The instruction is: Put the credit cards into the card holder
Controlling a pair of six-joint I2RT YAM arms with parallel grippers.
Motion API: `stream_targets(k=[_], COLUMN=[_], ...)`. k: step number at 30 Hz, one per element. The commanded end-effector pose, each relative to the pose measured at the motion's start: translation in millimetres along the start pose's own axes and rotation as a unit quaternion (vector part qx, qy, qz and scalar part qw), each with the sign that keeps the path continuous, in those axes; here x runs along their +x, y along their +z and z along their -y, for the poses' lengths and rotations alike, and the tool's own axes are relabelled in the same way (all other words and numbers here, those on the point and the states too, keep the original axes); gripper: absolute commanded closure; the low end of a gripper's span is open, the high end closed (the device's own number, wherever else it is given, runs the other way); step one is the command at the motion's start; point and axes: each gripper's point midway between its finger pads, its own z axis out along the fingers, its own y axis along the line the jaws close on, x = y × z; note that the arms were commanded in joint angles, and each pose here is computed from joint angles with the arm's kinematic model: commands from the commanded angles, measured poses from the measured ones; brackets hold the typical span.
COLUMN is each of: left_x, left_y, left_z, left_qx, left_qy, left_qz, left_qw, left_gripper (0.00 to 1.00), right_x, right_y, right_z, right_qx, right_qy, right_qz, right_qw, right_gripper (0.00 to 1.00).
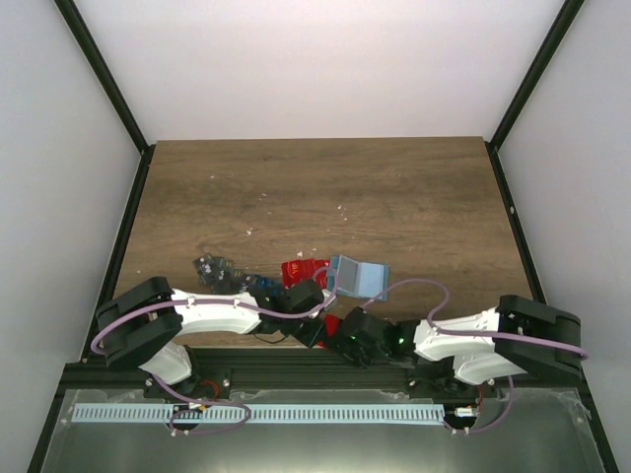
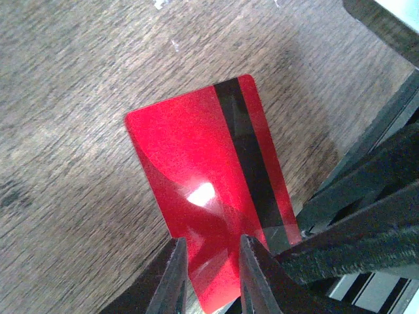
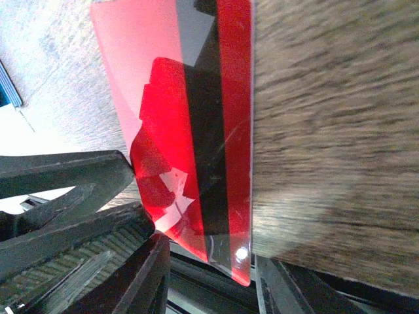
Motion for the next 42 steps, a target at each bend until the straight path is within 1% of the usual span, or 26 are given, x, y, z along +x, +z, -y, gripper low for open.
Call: stream_targets(k=[1,5,11,15,18,24,27,31,35,38,42], left_x=[24.6,25.5,21.7,8.4,-14.0,-65.5,-85.0,-108.3,-127.9,-139.9,-147.4], left_y=[6.3,6.8,4.7,-7.1,-27.9,-88.6,-117.6,-145.8,-161.9,-172.4,-184.7], left_z=[-2.3,-2.1,0.4,2.5,6.8,4.3,-3.2,-14.5,-22.2,-21.8,-2.2], left_qx=[0.01,0.011,0.015,0.003,-0.006,-0.005,-0.007,0.003,0.042,0.088,0.167], left_qy=[-0.01,-0.011,-0.013,-0.016,-0.019,-0.042,-0.052,-0.065,-0.074,-0.071,-0.039], left_qz=[-0.041,-0.043,-0.037,-0.016,0.017,0.106,0.145,0.188,0.216,0.233,0.242], left_qw=[0.999,0.999,0.999,1.0,1.0,0.993,0.988,0.98,0.973,0.966,0.955], left_gripper=[0.76,0.78,0.79,0.78,0.75,0.7,0.66,0.64,0.62,0.6,0.56], right_x=[-8.2,-11.2,-12.6,-12.7,-16.8,-39.6,-54.9,-84.3,-104.9,-110.9,-108.7], right_y=[-0.4,-3.4,-8.1,-14.0,-25.4,-71.3,-94.1,-119.8,-139.9,-147.1,-156.3], right_z=[-8.1,-8.4,-7.3,-7.8,-13.6,-61.5,-84.4,-103.3,-125.0,-135.1,-142.2], right_qx=[-0.034,-0.042,-0.039,-0.033,-0.041,-0.115,-0.155,-0.195,-0.224,-0.248,-0.293], right_qy=[0.003,0.002,0.0,-0.002,-0.012,-0.08,-0.139,-0.2,-0.265,-0.309,-0.346], right_qz=[0.025,0.033,0.038,0.04,0.054,0.103,0.114,0.129,0.14,0.132,0.111], right_qw=[0.999,0.999,0.999,0.999,0.998,0.985,0.971,0.951,0.927,0.909,0.884], right_gripper=[0.63,0.7,0.88,0.99,0.99,0.99,0.99,0.99,0.99,0.99,0.99])
